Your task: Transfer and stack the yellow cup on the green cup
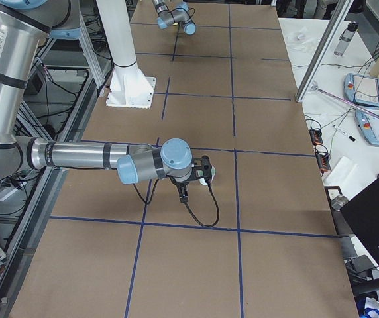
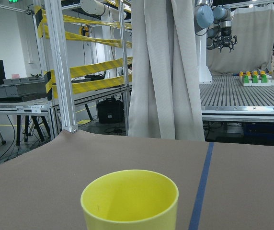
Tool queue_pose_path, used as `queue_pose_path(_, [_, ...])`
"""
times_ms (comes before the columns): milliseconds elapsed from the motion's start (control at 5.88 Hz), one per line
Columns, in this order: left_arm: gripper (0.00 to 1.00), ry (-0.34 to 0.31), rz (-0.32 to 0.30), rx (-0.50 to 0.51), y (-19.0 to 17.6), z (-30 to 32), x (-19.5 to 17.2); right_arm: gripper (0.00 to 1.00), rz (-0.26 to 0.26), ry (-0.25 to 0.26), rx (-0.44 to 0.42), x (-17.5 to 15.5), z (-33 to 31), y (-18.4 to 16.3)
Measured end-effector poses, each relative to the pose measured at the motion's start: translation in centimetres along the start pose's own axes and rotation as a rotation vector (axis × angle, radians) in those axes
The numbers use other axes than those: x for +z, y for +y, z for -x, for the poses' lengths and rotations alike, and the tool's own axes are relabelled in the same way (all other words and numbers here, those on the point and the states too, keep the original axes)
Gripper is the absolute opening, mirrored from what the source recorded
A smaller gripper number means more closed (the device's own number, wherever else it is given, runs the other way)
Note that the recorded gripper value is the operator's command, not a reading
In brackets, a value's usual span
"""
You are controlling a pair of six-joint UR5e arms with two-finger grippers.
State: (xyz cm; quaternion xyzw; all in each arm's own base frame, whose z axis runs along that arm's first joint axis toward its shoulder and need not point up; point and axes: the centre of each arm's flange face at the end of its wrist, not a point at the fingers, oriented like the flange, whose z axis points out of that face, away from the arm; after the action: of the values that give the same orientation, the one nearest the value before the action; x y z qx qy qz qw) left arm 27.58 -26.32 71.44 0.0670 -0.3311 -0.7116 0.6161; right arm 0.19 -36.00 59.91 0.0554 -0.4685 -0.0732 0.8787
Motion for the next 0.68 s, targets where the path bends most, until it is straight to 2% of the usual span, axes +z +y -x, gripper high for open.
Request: queue_pose_path(680, [0.99, 0.001, -0.062, 0.002, 2.2, 1.0, 3.3, 1.00, 0.001, -0.002, -0.002, 0.0, 0.2, -0.2])
